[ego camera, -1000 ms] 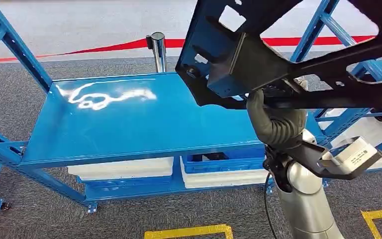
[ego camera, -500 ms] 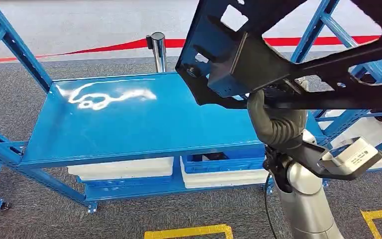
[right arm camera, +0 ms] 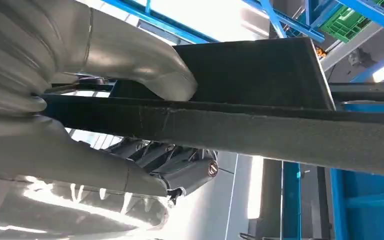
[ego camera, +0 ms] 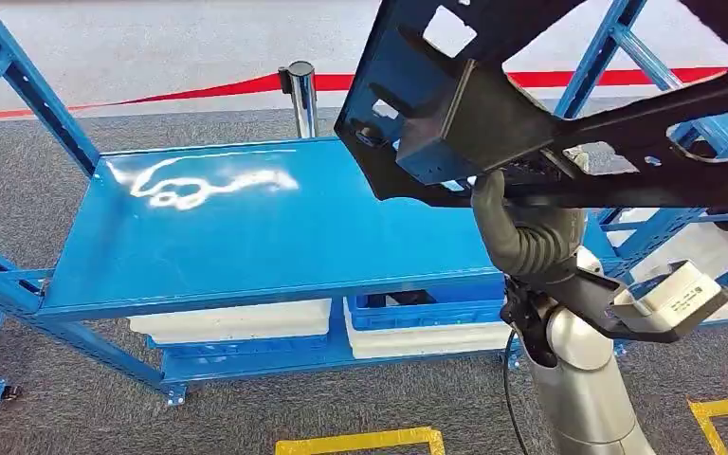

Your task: Take the parts from the cabinet and place them on the table.

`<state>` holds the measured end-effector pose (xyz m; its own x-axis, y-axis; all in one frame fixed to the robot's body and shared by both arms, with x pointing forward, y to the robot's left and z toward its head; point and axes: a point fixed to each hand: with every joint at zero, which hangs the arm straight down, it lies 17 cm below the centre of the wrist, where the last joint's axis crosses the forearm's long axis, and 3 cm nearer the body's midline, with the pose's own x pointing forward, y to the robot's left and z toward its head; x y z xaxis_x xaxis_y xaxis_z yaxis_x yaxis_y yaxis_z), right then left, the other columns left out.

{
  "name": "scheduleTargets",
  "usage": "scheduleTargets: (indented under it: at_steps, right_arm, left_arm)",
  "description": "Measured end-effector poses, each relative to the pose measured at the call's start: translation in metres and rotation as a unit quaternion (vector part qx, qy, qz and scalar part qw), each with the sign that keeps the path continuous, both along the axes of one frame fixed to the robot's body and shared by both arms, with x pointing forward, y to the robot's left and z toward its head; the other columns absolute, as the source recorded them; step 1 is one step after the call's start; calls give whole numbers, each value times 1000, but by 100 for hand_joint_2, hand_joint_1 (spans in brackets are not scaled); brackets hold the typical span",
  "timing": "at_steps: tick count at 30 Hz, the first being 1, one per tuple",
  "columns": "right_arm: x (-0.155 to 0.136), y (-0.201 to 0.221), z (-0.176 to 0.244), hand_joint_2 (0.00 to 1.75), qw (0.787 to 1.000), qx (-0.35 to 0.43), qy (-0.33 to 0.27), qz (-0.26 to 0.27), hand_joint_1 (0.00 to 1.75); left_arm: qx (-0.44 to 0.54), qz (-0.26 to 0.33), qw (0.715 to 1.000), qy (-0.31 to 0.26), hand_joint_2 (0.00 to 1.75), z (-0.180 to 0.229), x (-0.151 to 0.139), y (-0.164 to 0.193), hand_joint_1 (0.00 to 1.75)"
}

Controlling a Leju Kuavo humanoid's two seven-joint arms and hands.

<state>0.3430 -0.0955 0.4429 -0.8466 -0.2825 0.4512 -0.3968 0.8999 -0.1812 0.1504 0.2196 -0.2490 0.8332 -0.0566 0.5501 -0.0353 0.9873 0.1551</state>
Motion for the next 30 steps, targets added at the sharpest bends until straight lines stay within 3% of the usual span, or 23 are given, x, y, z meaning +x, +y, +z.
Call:
scheduleTargets:
  at_steps: [30]
  right_arm:
    - [-1, -3, 1, 175, 1000, 6, 1, 0, 175]
  left_arm:
    - [6, -3, 1000, 1, 175, -1, 0, 5, 0]
